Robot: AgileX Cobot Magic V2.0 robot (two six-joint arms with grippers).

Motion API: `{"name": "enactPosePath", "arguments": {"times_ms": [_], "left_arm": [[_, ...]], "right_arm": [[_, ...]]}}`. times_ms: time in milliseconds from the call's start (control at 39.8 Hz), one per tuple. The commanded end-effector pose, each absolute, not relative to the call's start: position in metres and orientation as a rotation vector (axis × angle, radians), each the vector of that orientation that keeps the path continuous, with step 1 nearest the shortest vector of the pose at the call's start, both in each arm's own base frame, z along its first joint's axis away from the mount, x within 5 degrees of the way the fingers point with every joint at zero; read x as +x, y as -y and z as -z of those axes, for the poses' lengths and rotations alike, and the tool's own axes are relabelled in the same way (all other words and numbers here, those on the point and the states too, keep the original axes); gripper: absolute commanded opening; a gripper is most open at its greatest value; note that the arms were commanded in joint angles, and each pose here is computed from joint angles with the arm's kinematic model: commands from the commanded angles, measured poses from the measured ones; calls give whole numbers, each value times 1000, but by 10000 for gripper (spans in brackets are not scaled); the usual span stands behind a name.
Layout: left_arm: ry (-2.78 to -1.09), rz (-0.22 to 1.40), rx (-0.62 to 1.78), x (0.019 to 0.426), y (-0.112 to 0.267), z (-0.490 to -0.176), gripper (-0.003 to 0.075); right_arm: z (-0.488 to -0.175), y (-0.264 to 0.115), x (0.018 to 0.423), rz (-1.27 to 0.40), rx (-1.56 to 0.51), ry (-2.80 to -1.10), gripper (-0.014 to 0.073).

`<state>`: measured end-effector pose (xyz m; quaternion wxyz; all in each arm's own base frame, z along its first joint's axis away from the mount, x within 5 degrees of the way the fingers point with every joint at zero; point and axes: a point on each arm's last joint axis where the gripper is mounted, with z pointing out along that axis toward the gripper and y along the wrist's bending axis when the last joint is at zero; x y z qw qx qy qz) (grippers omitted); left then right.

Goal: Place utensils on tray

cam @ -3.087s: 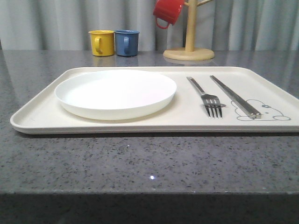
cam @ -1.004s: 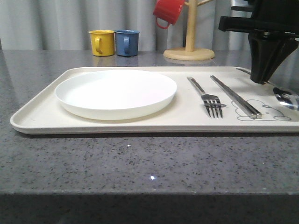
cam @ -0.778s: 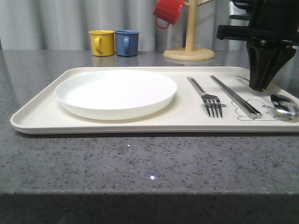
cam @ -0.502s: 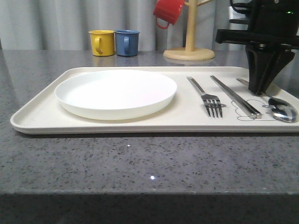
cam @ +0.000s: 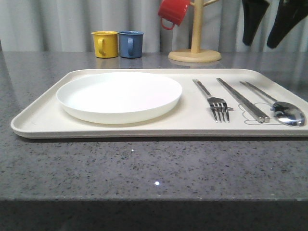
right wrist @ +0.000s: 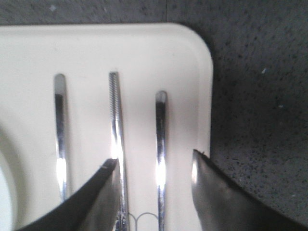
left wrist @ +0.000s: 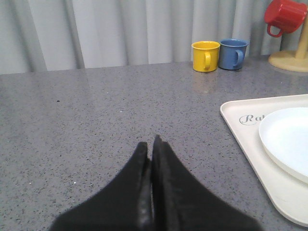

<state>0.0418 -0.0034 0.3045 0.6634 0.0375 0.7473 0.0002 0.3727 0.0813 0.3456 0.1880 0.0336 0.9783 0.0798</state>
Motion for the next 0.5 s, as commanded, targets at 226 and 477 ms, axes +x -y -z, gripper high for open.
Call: {"name": "enactPosePath", "arguments": {"times_ms": [226,477], "left_arm": [[-1593,-1,72,42,3,-320,-18],[-1593,-1,72,42,3,-320,-18]], "right_arm": [[-410,-68,326,-170,-17,-2650,32],[-427,-59,298,-144,-28,-2553,-69]]}}
